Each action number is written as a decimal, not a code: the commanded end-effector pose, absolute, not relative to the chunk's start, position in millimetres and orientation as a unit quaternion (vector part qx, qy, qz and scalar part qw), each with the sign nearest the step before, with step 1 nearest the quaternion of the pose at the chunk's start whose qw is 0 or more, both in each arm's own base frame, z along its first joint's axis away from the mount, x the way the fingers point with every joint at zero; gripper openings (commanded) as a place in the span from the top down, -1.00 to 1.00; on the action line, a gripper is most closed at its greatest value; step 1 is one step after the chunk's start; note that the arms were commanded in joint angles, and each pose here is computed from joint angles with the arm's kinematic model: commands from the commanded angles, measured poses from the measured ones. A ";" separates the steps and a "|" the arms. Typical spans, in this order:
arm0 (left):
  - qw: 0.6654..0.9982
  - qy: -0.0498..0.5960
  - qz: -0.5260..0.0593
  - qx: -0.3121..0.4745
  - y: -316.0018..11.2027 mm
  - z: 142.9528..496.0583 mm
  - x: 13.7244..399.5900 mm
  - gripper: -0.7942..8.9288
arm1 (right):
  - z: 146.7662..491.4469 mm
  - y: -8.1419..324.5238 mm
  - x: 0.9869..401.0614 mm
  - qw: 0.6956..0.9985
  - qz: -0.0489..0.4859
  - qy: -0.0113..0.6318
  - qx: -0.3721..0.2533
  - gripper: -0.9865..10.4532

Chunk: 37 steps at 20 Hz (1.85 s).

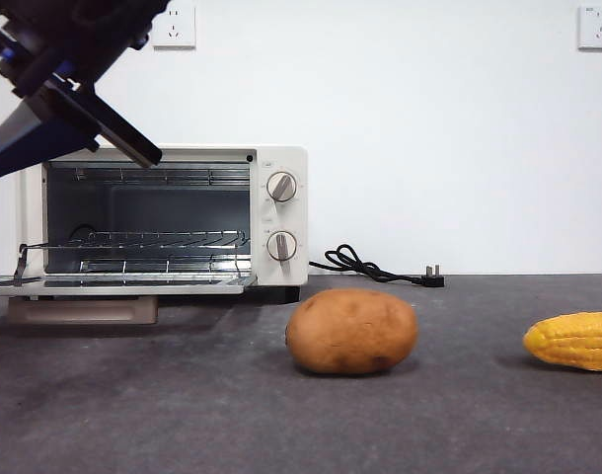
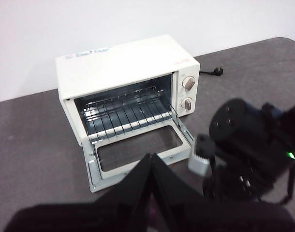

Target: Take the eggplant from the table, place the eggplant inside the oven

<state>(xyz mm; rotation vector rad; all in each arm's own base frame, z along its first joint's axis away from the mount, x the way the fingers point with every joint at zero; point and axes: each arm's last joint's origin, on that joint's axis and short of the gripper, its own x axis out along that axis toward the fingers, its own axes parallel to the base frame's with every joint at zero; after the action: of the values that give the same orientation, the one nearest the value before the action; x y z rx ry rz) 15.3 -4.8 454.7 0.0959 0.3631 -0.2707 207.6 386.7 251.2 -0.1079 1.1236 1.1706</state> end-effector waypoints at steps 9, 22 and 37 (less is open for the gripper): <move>0.971 0.190 -0.136 0.054 -4.6 452.1 14.2 0.85 | 255.5 356.1 290.9 0.719 0.485 0.480 0.133 0.85; 0.969 0.197 -0.137 0.054 -4.5 450.8 13.7 0.85 | 211.6 345.2 349.1 0.708 0.429 0.494 0.268 0.85; 0.961 0.207 -0.172 0.061 -5.3 448.7 12.4 0.85 | 204.2 341.8 378.2 0.783 0.263 0.399 0.399 0.85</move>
<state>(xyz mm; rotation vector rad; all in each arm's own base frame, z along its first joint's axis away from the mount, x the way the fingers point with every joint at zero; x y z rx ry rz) 12.7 -5.3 449.2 0.1152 0.4223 -0.3412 376.7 338.8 217.9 0.8426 0.8316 0.5961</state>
